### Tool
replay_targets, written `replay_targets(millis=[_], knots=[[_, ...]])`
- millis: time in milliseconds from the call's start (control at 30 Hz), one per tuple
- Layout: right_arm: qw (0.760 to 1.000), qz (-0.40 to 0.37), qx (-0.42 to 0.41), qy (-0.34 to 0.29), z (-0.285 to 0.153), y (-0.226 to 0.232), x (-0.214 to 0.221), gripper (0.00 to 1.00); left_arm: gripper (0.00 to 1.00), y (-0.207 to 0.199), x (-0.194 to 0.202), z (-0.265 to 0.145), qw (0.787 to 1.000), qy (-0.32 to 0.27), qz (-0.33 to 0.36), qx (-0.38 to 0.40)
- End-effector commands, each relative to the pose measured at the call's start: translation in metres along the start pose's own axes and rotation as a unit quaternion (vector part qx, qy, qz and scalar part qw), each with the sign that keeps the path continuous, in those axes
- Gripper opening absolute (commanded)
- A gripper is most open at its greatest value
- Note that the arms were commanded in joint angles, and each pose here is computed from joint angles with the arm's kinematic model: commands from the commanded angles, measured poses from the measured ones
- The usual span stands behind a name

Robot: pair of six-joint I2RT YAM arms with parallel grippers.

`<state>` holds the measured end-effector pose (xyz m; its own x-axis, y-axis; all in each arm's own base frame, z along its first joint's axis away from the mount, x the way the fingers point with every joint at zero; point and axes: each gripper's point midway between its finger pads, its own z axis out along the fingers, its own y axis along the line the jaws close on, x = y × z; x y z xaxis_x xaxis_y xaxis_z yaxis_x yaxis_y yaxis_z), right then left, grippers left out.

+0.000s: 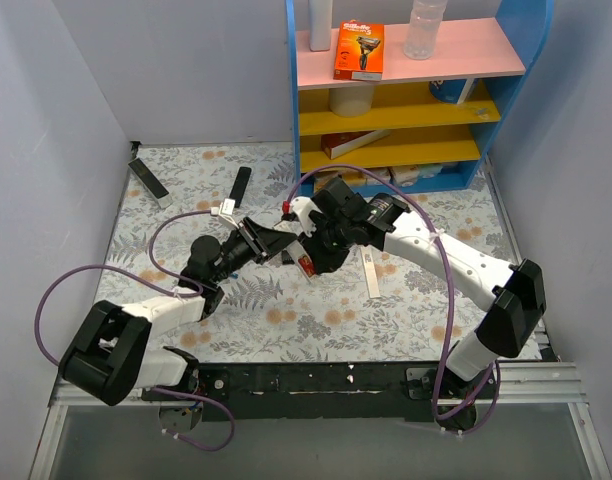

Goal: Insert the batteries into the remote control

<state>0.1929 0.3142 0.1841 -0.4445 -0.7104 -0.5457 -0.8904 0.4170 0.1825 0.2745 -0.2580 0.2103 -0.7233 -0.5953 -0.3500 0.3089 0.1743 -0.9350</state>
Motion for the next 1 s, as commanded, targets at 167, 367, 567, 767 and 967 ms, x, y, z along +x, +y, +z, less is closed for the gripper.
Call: replay_targets(millis=[167, 367, 567, 767, 967], knots=[[0.999, 0.024, 0.021, -0.039, -0.003, -0.005, -0.018, 0.37, 0.0, -0.079, -0.008, -0.01, 0.992, -0.019, 0.056, 0.109], [0.995, 0.031, 0.019, -0.093, -0.03, -0.01, -0.022, 0.43, 0.0, -0.057, -0.007, -0.013, 0.995, -0.028, 0.059, 0.077], [0.981, 0.033, 0.0, -0.191, -0.059, -0.016, -0.034, 0.49, 0.0, -0.051, -0.008, -0.011, 0.995, -0.028, 0.078, 0.06], [0.972, 0.139, 0.056, -0.183, -0.049, -0.056, -0.003, 0.66, 0.0, -0.028, -0.013, -0.012, 0.995, -0.039, 0.094, 0.0], [0.956, 0.22, 0.139, -0.132, -0.039, -0.096, 0.039, 0.72, 0.0, -0.018, -0.008, -0.019, 0.995, -0.037, 0.095, -0.021]])
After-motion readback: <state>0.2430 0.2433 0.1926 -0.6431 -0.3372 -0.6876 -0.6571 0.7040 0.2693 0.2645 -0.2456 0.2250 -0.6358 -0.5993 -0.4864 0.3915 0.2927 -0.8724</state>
